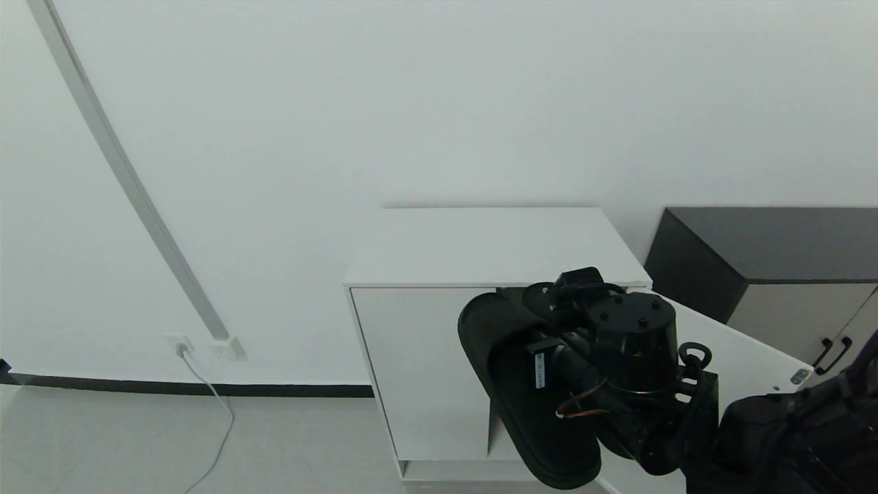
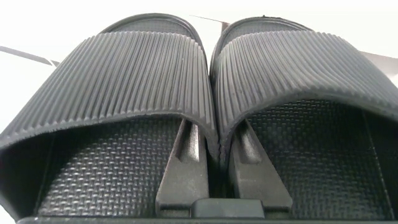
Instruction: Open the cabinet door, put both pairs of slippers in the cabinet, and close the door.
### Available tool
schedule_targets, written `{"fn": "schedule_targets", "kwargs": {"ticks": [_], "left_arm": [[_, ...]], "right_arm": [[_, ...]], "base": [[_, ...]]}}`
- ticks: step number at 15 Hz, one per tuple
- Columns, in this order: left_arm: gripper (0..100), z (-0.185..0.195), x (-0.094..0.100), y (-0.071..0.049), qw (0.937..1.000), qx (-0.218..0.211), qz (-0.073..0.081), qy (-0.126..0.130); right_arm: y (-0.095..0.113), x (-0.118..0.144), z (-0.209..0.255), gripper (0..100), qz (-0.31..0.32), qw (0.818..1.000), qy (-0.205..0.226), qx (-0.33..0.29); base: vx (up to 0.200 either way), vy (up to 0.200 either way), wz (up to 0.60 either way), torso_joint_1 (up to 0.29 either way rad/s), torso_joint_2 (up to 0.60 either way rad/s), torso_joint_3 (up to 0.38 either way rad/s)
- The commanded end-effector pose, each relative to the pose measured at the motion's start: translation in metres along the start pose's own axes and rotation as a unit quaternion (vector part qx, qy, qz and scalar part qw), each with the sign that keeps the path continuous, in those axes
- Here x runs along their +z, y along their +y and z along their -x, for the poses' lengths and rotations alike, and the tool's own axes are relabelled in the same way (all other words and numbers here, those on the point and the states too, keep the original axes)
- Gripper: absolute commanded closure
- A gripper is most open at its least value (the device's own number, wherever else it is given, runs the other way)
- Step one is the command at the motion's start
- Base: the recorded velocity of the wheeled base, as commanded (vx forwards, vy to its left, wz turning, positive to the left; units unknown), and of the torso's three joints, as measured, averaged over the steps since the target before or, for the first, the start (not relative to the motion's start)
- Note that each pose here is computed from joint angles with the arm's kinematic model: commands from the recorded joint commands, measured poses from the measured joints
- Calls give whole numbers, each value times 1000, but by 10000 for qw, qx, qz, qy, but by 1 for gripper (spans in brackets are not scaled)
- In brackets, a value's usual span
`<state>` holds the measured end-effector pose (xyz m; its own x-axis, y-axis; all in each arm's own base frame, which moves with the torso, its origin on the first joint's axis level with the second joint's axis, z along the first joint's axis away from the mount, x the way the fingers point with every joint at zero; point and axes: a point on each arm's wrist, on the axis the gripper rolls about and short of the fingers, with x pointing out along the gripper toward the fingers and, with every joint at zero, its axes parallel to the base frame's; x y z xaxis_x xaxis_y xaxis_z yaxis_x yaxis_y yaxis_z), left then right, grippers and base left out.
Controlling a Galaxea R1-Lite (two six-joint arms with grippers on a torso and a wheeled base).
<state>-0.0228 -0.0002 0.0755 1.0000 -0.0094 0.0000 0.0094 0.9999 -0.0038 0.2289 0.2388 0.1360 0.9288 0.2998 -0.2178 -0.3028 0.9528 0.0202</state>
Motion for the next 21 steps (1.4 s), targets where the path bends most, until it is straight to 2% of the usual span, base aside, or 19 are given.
{"fn": "schedule_targets", "kwargs": {"ticks": [1, 6, 21], "left_arm": [[100, 0, 0, 0, 10000, 1, 4, 0], [100, 0, 0, 0, 10000, 16, -4, 0], [100, 0, 0, 0, 10000, 16, -19, 0]], "right_arm": [[-1, -2, 0, 100, 10, 10000, -18, -2], [-9, -5, -1, 100, 154, 9997, -167, -59], [-13, -10, -1, 100, 157, 9998, -117, 45]], "base": [[0, -200, 0, 2, -2, 7], [0, -200, 0, 4, 4, 1], [0, 0, 0, 0, 0, 0]]}}
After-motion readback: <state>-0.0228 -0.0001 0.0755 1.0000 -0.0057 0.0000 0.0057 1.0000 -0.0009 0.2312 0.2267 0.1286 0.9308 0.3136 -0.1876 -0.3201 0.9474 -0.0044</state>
